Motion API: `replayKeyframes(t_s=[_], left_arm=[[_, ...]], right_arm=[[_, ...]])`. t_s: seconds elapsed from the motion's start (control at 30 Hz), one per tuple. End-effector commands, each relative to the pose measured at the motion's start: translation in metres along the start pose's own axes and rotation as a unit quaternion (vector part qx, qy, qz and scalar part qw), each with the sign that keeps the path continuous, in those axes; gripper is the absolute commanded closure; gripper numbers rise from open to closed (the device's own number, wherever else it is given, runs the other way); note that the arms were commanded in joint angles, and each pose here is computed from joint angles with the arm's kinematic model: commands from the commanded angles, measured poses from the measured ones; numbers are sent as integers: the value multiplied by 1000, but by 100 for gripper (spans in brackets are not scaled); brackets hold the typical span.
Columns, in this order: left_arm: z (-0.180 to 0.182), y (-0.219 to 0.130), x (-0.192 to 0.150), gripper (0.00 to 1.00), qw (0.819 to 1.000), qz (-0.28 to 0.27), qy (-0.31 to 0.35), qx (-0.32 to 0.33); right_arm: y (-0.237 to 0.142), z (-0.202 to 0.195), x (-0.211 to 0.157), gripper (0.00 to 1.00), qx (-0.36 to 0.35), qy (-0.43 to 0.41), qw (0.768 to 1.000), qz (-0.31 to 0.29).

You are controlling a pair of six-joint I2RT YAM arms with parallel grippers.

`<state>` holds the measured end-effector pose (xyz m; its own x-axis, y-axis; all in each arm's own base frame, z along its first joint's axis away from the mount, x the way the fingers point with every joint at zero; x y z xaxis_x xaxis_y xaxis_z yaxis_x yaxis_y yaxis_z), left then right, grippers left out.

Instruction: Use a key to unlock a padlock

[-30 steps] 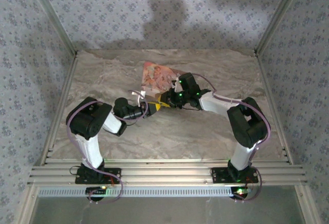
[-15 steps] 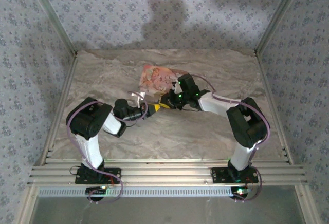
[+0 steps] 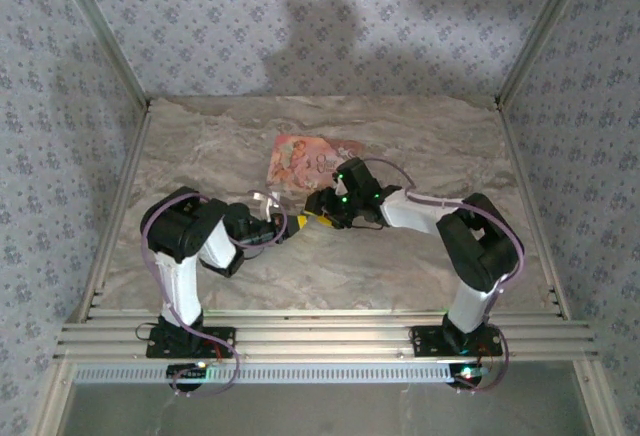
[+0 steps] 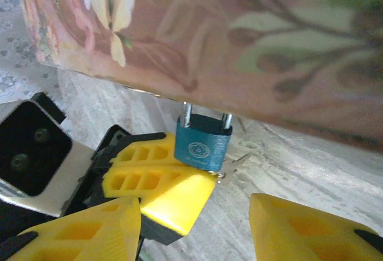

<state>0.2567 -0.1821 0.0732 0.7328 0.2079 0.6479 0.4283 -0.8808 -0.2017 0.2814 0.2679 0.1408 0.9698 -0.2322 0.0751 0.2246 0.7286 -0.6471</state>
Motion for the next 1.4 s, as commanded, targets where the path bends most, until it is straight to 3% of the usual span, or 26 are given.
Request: replayKeyframes(t_s=[0.0, 0.27, 0.8, 1.03, 1.37], left_arm=[[10, -3, -14, 100, 999, 16, -5, 32], [7, -5, -13, 100, 999, 15, -9, 28], [1, -8, -11, 100, 998, 12, 44, 44], [-9, -8, -8, 100, 990, 29, 112, 77], [-22, -4, -9, 100, 963, 65, 227, 132]], right_arm=[[-1, -4, -4, 47, -30, 10, 998, -56], [20, -5, -7, 44, -18, 33, 992, -120], [29, -8, -3, 41, -76, 54, 989, -113], [24, -5, -5, 40, -111, 47, 988, -91], [20, 1, -8, 39, -115, 40, 991, -59]])
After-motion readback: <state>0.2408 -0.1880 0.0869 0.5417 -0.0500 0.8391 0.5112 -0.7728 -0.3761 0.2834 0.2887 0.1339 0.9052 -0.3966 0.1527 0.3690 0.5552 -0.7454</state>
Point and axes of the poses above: each hand's point on the last joint's axis, 136 mm out from that joint toward the fingers, its own y axis out along the fingers, its own z axis along the line the jaws close on, x = y × z, the point moved 9 cm from there along -y, back along the fingers, and after that the axes turned 1 degree about y, right-handed, at the moved point
